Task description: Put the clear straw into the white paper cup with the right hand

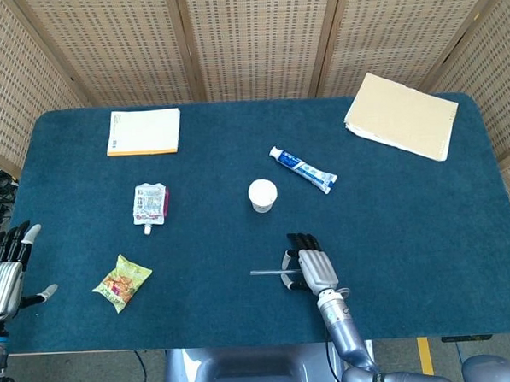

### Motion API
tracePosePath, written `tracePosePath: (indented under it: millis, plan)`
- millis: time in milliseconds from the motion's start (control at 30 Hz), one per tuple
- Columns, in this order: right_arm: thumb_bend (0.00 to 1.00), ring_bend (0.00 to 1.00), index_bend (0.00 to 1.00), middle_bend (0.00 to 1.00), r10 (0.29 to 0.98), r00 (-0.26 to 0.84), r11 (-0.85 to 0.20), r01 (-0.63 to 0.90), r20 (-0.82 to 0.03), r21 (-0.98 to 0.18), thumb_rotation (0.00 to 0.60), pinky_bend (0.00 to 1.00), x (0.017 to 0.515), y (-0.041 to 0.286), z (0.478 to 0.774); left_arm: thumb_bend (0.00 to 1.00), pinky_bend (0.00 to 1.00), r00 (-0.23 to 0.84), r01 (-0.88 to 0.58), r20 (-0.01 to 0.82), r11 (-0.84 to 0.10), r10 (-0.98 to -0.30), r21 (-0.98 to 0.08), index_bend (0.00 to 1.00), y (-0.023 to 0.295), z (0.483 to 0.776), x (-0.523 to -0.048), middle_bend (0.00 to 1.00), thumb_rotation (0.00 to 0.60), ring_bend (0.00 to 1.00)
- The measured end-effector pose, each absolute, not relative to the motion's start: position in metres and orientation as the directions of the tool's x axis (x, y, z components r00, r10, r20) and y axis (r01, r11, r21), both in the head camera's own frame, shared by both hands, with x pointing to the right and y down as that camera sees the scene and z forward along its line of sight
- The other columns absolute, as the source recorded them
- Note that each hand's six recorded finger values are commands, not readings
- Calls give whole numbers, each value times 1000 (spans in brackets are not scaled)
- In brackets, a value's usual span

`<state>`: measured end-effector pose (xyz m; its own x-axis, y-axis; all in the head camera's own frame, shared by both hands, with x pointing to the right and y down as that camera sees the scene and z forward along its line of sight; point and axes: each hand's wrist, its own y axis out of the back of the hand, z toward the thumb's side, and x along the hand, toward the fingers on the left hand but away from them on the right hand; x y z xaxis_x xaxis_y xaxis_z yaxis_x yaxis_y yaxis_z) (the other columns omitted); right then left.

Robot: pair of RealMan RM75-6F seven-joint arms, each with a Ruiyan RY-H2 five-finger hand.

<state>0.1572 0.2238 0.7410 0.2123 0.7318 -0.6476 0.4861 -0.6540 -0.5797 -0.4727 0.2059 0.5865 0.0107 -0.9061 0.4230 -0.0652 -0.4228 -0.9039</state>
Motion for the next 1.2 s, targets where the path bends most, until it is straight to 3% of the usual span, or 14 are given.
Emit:
tracePosePath:
  millis: [267, 600, 900, 1200]
  plan:
    - [569, 0, 602, 198, 755, 216, -625, 522, -619, -580, 600, 0, 159, 214, 731, 72, 0, 10, -68, 419, -418, -908, -906, 0, 206, 585, -473, 0, 600, 0]
    - [570, 0, 602, 198, 814, 194, -527, 642, -547, -557, 600, 0, 169, 175, 702, 71, 0, 8, -73, 419, -419, -908, -905, 0, 205, 585, -474, 0, 600, 0]
    - [568, 0, 601, 198, 869, 146, -342, 867, -473, -361, 600, 0, 180, 128, 668, 72, 0, -4, -77, 428, -426, -904, -901, 0, 204, 587, -476, 0, 600, 0]
    - [565, 0, 602, 200, 871, 152, -224, 969, -466, -102, 600, 0, 176, 99, 662, 72, 0, -14, -90, 456, -453, -890, -887, 0, 203, 595, -479, 0, 600, 0]
